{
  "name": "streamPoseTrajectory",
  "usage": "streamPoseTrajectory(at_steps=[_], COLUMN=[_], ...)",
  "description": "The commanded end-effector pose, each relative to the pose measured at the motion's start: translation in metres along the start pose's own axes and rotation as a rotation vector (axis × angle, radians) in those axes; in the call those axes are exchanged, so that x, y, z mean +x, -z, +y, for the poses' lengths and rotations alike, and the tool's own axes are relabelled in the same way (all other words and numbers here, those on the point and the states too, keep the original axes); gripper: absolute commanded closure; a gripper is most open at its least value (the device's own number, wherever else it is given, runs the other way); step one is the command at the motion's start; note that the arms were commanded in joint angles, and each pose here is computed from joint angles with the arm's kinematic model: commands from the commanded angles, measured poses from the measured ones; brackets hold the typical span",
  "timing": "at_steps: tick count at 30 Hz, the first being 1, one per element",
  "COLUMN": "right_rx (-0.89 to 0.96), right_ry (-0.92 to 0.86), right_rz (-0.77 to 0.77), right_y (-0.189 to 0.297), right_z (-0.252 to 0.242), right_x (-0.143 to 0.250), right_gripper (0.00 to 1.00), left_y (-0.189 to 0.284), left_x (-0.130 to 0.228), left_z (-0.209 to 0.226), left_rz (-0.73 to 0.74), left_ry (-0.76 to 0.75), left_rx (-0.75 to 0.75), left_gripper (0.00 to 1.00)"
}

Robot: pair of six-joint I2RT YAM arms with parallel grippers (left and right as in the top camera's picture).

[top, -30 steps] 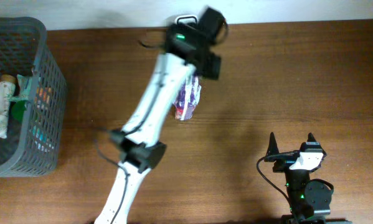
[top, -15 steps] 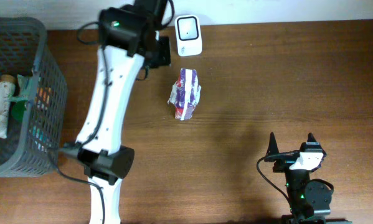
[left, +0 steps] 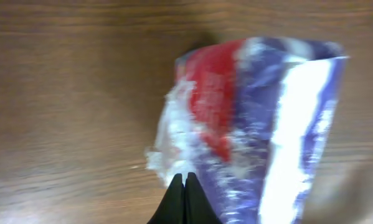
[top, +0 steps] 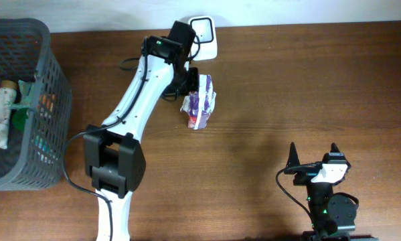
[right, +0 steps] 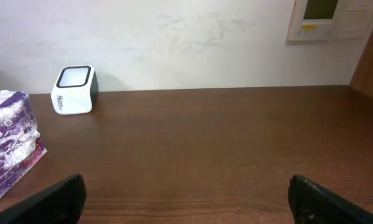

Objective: Scan the item barcode
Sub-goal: 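Carry the tissue box to the white scanner with the left gripper, then set the tissue box on the table center and release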

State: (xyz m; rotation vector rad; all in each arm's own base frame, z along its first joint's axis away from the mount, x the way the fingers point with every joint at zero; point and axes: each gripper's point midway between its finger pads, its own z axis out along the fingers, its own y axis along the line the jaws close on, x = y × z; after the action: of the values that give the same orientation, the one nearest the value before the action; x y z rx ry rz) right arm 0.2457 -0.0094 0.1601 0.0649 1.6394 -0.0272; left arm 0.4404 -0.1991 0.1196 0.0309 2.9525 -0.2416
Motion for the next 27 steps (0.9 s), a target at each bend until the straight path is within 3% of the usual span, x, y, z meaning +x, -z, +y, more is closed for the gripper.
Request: streamPoseTrajectory(at_steps=[1,12,15,18,20,21,22,26,27], right_rx=[0.007,0.007,0.007,0.007,0.007,0.007,0.007,0.007,0.007], right_ry=[-0.005,-0.005,-0.005,-0.005,-0.005,-0.005,-0.005,-0.005,-0.005], right_rz=[0.005,0.005,0.005,0.005,0.005,0.005,0.005,0.005,0.005], right_y=[0.000,0.000,0.000,0.000,0.000,0.000,0.000,0.000,0.000], right_z=[-0.002,-0.002,-0.002,-0.002,-0.002,-0.002,-0.002,-0.002,-0.002], right_x=[0.004,0.004,0.004,0.004,0.004,0.004,0.004,0.004,0.004], right_gripper=[0.02,0.02,0.01,0.01,0.01,0.01,0.01,0.01,0.02], left_y=[-0.003,-0.006,0.019,0.079,0.118,0.131,0.149,0.198,0.211], left_x=[0.012,0.025,0.014,-0.001,-0.009,-0.011,-0.013,-0.023,-0.026], left_z=[-0.037,-0.092,-0.107,-0.129,-0.132,-0.132,-0.129,-0.095,-0.081], left_rz=[0.014,-0.032,-0.090,-0.201,-0.279,-0.304,-0.339,-0.435,-0.459], left_ry=[-0.050,-0.137,-0.178,-0.243,-0.248,-0.248,-0.244,-0.192,-0.168], left_rx=[0.073,0.129,0.181,0.293,0.325,0.335,0.344,0.344,0.337], left_gripper=[1.00,1.00,1.00,0.99,0.88,0.73,0.44,0.13,0.12])
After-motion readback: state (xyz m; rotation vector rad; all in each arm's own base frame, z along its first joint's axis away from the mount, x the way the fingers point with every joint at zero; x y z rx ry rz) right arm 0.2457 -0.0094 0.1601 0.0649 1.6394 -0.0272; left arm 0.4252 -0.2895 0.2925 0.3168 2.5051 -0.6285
